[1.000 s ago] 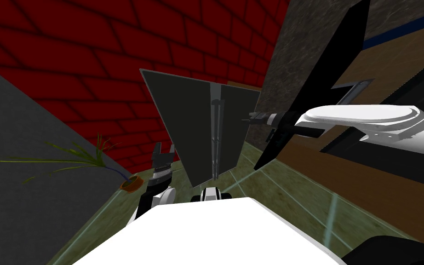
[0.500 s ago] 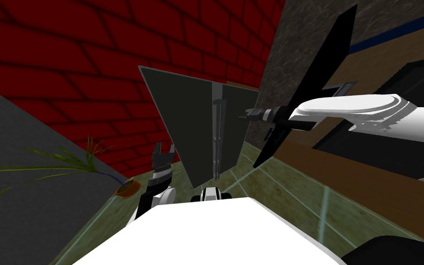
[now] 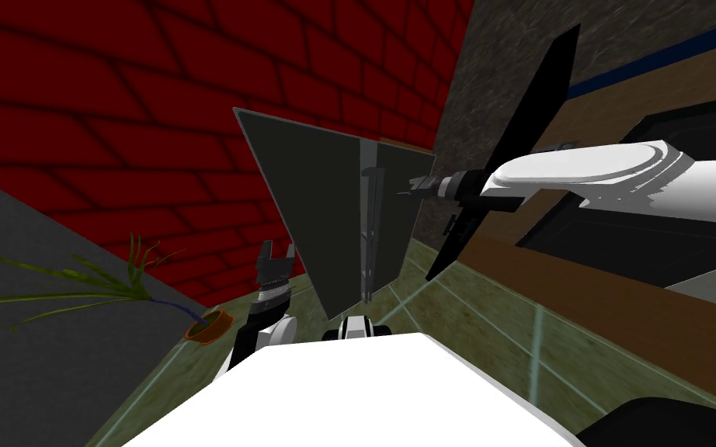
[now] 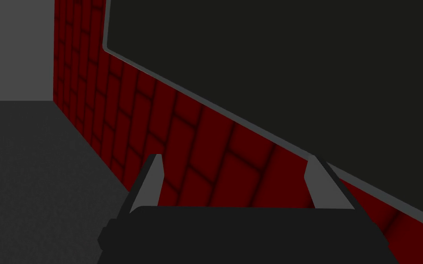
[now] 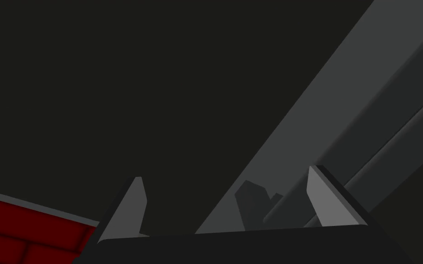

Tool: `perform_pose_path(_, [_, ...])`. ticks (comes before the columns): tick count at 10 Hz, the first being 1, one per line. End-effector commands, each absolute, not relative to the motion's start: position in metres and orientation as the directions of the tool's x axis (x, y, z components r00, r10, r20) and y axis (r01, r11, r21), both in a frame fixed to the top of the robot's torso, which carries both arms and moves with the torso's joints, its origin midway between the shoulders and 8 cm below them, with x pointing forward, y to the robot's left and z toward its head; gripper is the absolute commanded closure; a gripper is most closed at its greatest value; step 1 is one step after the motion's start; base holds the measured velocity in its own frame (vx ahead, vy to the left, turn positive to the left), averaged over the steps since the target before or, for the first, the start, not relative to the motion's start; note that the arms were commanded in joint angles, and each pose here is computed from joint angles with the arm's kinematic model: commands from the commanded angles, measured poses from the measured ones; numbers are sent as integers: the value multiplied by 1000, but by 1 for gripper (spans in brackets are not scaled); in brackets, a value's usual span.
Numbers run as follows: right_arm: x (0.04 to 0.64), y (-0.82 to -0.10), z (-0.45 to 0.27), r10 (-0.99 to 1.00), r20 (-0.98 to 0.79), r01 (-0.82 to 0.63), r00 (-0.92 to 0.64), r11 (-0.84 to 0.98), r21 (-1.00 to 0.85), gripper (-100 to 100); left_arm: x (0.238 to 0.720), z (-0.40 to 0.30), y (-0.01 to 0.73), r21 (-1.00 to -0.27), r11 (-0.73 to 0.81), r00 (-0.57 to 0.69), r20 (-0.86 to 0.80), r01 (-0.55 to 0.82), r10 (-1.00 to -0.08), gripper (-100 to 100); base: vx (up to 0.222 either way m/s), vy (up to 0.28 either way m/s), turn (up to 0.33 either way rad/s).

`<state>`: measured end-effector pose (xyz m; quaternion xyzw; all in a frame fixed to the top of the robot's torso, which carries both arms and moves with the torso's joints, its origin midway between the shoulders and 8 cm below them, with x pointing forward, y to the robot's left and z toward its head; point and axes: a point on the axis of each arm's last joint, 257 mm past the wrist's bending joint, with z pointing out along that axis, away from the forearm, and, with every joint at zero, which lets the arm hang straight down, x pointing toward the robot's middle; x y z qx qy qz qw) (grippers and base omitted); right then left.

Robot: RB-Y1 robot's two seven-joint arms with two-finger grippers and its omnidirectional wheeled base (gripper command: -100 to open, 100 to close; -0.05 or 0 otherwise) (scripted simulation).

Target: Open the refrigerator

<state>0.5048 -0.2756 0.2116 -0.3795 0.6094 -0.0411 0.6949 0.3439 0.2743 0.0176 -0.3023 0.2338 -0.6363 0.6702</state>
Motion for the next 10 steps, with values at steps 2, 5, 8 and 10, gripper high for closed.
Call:
perform_pose_path(2, [510,-257,224,-539,-795,-414,278,680,-605,-100,344,18,274,-703,8,81,71,711,-994,0,-2,70,-85])
perform_pose_path(5, [512,-243,233,-552,-780,-418,295,659,-625,-100,344,18,274,-703,8,81,71,711,-994,0,-2,35,-30])
perform_pose_path(8, [514,-215,247,-574,-750,-426,328,619,-660,-100,344,18,274,-703,8,81,71,711,-994,0,6,115,-118])
perform_pose_path(10, [515,-190,257,-589,-726,-434,356,584,-686,-100,344,18,274,-703,8,81,71,711,-994,0,-14,80,-112])
